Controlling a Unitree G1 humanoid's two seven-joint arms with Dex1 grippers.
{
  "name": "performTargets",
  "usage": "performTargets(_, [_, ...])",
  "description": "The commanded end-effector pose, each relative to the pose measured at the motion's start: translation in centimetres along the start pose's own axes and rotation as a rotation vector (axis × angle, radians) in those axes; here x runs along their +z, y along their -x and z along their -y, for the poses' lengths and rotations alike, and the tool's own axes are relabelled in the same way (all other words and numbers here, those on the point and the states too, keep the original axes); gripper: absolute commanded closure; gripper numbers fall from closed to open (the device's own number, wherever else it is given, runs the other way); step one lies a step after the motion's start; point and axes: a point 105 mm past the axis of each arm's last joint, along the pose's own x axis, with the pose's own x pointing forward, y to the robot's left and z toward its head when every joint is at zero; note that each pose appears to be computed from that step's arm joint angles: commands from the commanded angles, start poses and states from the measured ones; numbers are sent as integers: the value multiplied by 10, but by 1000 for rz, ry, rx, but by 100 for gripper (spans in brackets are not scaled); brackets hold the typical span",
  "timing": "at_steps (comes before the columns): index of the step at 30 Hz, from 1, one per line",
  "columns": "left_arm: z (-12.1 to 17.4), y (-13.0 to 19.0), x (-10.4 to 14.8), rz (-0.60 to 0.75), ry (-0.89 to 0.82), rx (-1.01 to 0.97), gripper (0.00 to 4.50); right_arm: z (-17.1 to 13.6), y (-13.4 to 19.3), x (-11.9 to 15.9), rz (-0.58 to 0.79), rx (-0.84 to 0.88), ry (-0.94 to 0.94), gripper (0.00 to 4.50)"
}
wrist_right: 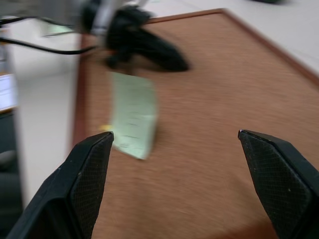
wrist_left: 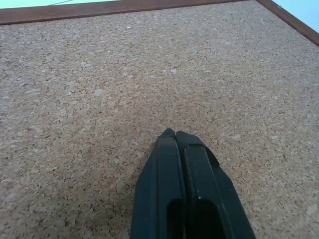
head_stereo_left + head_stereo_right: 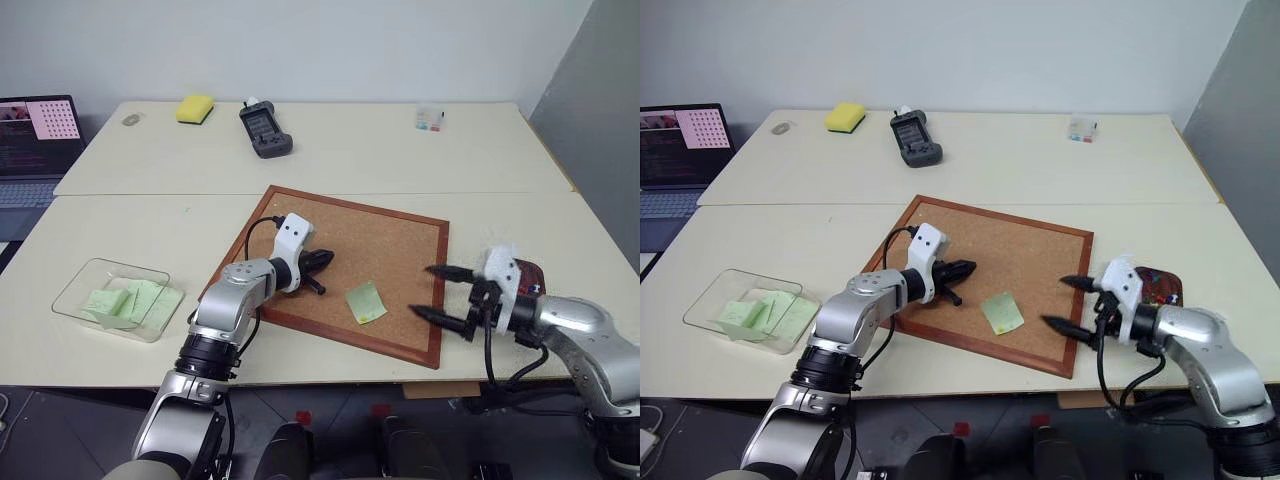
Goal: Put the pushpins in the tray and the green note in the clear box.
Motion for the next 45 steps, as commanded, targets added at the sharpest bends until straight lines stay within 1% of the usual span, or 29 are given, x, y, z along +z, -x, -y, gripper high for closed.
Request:
performTargets(1, [-2, 2, 7, 12, -26, 10, 450, -17, -17, 7, 14, 172, 65, 25])
performTargets(5, [-2, 4, 5, 8, -25, 11, 450, -20, -36, -1, 7, 247, 57, 25])
performTargets(9, [-2, 5, 4, 4, -26, 16, 450, -21, -55, -19, -19, 309, 61, 25])
performTargets(14, [-4, 9, 3, 0, -25, 28, 450, -14, -70, -23, -7, 322, 60, 25])
performTargets(17, [-5, 11, 3, 0, -24, 33, 450, -13, -74, -25, 1, 332, 51, 74])
performTargets(23, [-6, 12, 3, 3, -20, 45, 450, -14, -76, -28, -1, 344, 52, 206])
performTargets(24, [-6, 13, 3, 4, -20, 45, 450, -13, -76, -28, 2, 344, 49, 221])
performTargets(25, [-6, 12, 3, 5, -19, 45, 450, -13, -76, -27, 4, 342, 46, 265])
performTargets(26, [-6, 12, 3, 5, -19, 45, 450, -13, -76, -27, 6, 340, 43, 271])
performTargets(28, [-5, 12, 3, 5, -18, 44, 450, -13, -77, -27, 10, 336, 28, 309])
performTargets(30, [-4, 11, 3, 5, -18, 41, 450, -12, -77, -28, 12, 333, 22, 358])
performTargets(34, [-2, 10, 4, 7, -18, 34, 450, -10, -78, -27, 20, 313, 10, 442])
performTargets(35, [-2, 10, 4, 6, -19, 34, 450, -8, -78, -27, 20, 304, 13, 449])
performTargets(39, [-2, 10, 5, 6, -21, 31, 450, -7, -79, -26, 25, 290, 21, 449])
performTargets(45, [-3, 10, 4, 4, -22, 32, 450, -8, -73, -1, 85, 293, 47, 449])
